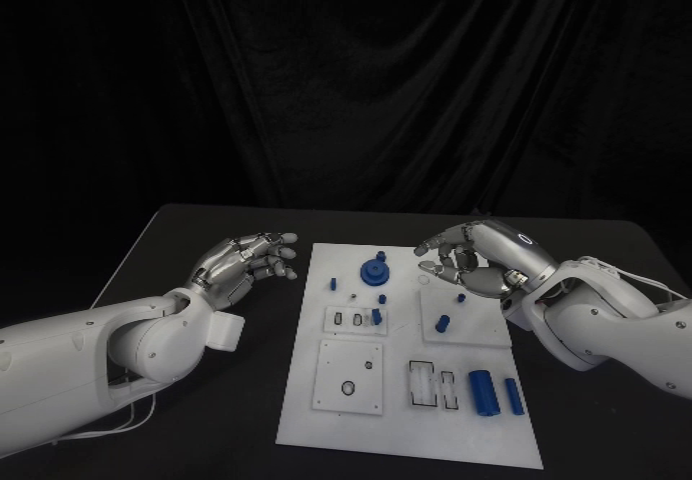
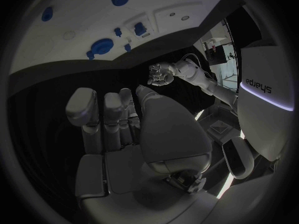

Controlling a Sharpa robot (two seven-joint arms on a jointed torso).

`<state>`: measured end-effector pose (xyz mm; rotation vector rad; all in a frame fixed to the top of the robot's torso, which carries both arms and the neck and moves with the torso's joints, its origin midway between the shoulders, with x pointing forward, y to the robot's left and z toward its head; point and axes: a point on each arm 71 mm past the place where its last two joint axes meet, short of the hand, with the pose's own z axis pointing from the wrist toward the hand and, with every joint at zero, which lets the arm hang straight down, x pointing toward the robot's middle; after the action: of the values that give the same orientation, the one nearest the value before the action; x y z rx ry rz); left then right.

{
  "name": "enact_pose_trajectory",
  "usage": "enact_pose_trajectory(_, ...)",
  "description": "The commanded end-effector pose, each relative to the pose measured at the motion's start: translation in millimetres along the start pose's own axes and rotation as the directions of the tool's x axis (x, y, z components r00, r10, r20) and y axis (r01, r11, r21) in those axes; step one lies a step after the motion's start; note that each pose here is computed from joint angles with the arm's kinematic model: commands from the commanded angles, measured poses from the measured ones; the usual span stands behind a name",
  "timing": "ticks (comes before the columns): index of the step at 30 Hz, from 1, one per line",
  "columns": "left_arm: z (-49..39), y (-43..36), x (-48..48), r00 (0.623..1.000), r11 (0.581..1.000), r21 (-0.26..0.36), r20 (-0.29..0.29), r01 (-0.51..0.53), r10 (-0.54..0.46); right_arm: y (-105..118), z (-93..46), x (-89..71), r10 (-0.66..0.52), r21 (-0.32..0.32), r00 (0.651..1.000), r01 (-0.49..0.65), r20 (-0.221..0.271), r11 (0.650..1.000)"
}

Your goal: Assemble the parts on the task board

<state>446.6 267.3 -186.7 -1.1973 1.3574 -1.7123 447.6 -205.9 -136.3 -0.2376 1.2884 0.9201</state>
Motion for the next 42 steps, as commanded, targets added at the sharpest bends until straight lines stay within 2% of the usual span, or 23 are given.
enact_pose_trajectory(1,5.6,3.4,-2.7,0.991,0.984,-0.124,0.018,-0.128,0.132,-9.7,-8.1,-8.1,0.117,-0.006,0.984,-0.118,0.132,0.993)
enact_pose_trajectory(8,22.7,14.1,-0.7,0.975,0.923,-0.316,-0.114,-0.218,0.192,-37.7,-29.8,8.0,0.196,0.114,0.972,-0.211,0.132,0.971)
enact_pose_trajectory(11,28.1,17.4,-1.6,0.960,0.896,-0.351,-0.161,-0.273,0.229,-45.6,-34.8,15.6,0.213,0.145,0.969,-0.230,0.124,0.962)
enact_pose_trajectory(16,35.8,26.7,1.1,0.911,0.813,-0.416,-0.252,-0.408,0.327,-56.5,-41.3,26.7,0.231,0.187,0.967,-0.247,0.104,0.951)
enact_pose_trajectory(17,37.1,28.8,2.0,0.893,0.786,-0.428,-0.273,-0.446,0.358,-58.2,-42.0,28.6,0.234,0.194,0.967,-0.249,0.099,0.949)
enact_pose_trajectory(18,38.7,31.6,3.3,0.860,0.742,-0.438,-0.304,-0.508,0.409,-60.0,-42.6,31.1,0.239,0.202,0.967,-0.253,0.092,0.946)
enact_pose_trajectory(21,41.9,35.7,6.4,0.785,0.653,-0.436,-0.361,-0.619,0.503,-61.2,-43.6,34.0,0.245,0.210,0.966,-0.257,0.084,0.943)
enact_pose_trajectory(27,51.5,45.0,17.6,0.549,0.393,-0.389,-0.494,-0.833,0.675,-62.4,-50.3,35.2,0.246,0.225,0.965,-0.260,0.088,0.939)
enact_pose_trajectory(30,54.2,48.5,22.4,0.472,0.296,-0.384,-0.533,-0.874,0.702,-63.3,-51.6,35.4,0.246,0.231,0.965,-0.260,0.088,0.937)
enact_pose_trajectory(34,59.8,53.5,31.5,0.412,0.208,-0.389,-0.570,-0.897,0.711,-63.3,-53.8,34.6,0.246,0.237,0.965,-0.261,0.091,0.936)
enact_pose_trajectory(42,71.2,61.1,48.8,0.360,0.120,-0.398,-0.612,-0.910,0.704,-60.0,-55.2,34.5,0.253,0.242,0.963,-0.268,0.093,0.933)
